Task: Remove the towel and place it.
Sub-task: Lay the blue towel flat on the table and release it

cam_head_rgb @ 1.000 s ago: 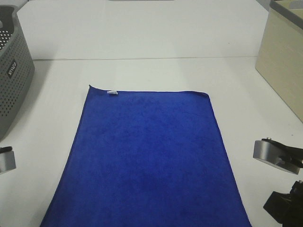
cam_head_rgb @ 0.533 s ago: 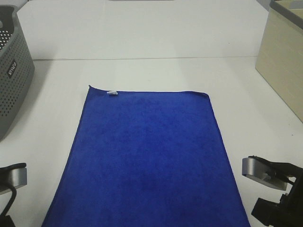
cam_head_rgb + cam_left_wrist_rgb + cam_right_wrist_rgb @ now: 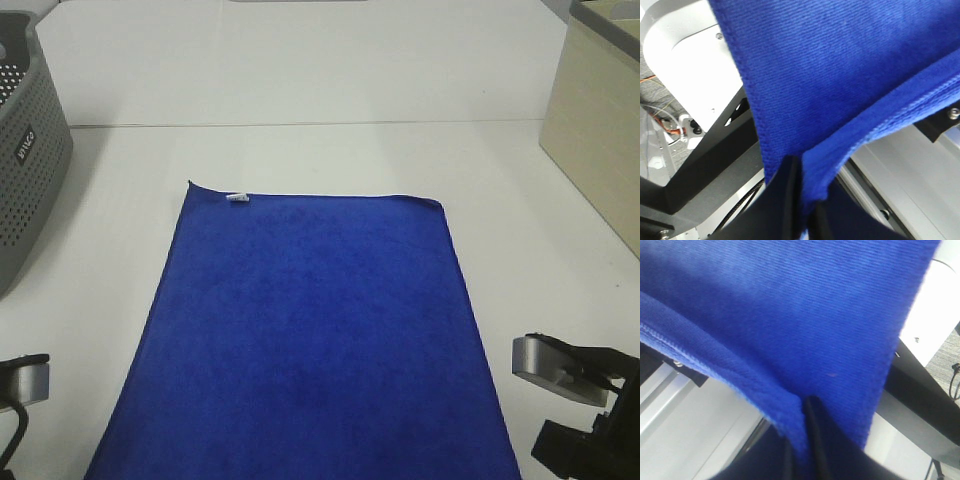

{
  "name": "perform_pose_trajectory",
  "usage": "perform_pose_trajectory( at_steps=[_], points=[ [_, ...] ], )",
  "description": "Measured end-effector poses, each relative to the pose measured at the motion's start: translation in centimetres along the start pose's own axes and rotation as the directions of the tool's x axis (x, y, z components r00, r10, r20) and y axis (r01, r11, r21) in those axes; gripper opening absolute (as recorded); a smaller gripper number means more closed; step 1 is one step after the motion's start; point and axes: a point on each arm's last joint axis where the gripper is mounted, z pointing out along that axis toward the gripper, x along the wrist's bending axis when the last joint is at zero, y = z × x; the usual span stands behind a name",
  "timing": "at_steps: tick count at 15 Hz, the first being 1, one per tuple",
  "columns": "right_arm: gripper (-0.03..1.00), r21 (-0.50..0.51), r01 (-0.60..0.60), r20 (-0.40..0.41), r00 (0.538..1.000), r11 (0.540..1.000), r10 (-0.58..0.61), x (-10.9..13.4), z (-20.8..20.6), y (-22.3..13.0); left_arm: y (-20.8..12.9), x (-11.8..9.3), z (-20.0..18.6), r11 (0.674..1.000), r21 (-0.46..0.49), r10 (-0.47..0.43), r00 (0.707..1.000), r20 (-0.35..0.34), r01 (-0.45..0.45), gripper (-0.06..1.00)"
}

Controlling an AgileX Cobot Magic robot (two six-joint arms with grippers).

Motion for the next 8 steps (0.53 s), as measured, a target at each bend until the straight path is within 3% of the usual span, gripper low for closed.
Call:
perform_pose_trajectory(
  at_steps=[4, 8],
  points=[
    [0.10, 0.005, 0.005, 0.022, 1.000, 1.000, -0.005, -0.25, -0.03, -0.05, 0.00, 0.07, -0.04, 1.000, 0.000, -0.005, 1.000, -0.001, 0.005, 0.16],
    [0.25, 0.012, 0.010, 0.046, 0.999, 1.000, -0.011, -0.50, -0.06, -0.11, -0.03, 0.04, -0.04, 1.000, 0.003, -0.007, 1.000, 0.002, 0.007, 0.32]
  ],
)
